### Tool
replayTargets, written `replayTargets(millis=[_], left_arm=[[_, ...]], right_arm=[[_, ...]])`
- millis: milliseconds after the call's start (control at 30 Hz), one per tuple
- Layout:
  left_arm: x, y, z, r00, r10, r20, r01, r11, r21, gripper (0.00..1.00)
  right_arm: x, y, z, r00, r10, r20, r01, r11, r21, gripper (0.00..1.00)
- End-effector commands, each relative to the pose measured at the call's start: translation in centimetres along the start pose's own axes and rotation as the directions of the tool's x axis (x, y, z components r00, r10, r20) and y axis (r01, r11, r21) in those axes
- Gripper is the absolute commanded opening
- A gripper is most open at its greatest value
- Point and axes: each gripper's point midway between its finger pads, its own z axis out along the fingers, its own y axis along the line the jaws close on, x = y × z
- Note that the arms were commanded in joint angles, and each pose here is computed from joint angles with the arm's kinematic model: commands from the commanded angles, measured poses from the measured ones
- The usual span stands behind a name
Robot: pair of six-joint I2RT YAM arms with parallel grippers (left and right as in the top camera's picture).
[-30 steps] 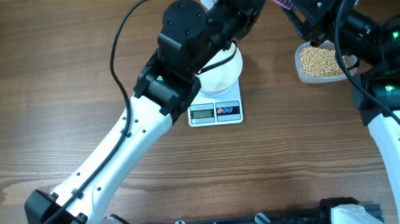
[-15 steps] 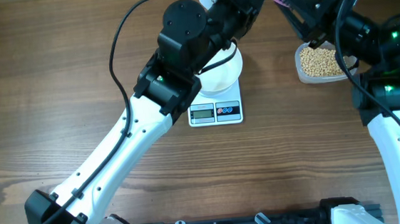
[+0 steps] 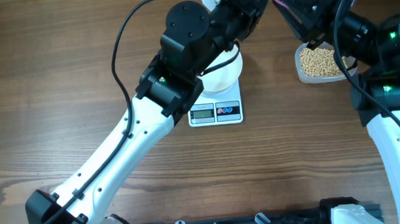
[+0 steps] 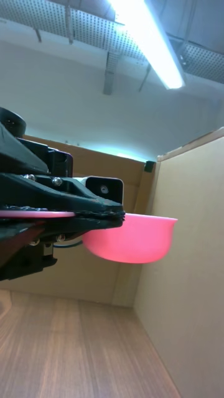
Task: Scoop item into bowl and weigh 150g on scale
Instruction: 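Grasp the scoop handle with the right gripper and release the left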
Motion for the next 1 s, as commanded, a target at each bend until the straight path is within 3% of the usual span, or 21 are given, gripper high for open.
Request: replayTargets(millis=[0,267,467,567,700,900,967], left_arm=[[-0.1,-0.4,0.1,1.0,-0.001,0.011,0.001,1.0,0.009,0.04],[-0.1,-0.4,0.1,1.0,-0.001,0.01,0.001,1.0,0.009,0.04],[-0.1,-0.4,0.1,1.0,-0.001,0.01,0.001,1.0,0.009,0.07],[-0.1,-0.4,0.1,1.0,0.0,0.01,0.0,1.0,0.009,0.28],[0.0,-0.3,0.1,1.0,-0.001,0.009,0.001,1.0,0.005,0.76],[0.7,0.0,0.1,0.998,0.051,-0.036,-0.051,0.999,-0.007,0.97],[1.0,0.6,0.0,0.996,0.074,-0.051,-0.076,0.997,-0.025,1.0]], right_arm=[[0.4,0.7,0.2,1.0,-0.012,-0.022,0.012,1.0,-0.01,0.19],[0.3,0.0,0.2,1.0,0.02,-0.02,-0.02,1.0,0.014,0.04],[0.3,0.0,0.2,1.0,-0.017,-0.02,0.017,1.0,0.013,0.04],[0.2,0.0,0.2,0.997,-0.071,-0.013,0.071,0.997,0.011,0.04],[-0.4,0.0,0.2,0.992,-0.127,0.023,0.127,0.992,0.013,0.05],[-2.9,-0.3,-0.2,0.955,-0.255,0.151,0.249,0.967,0.061,0.04],[-4.1,-0.5,-0.7,0.931,-0.302,0.204,0.289,0.953,0.094,0.04]])
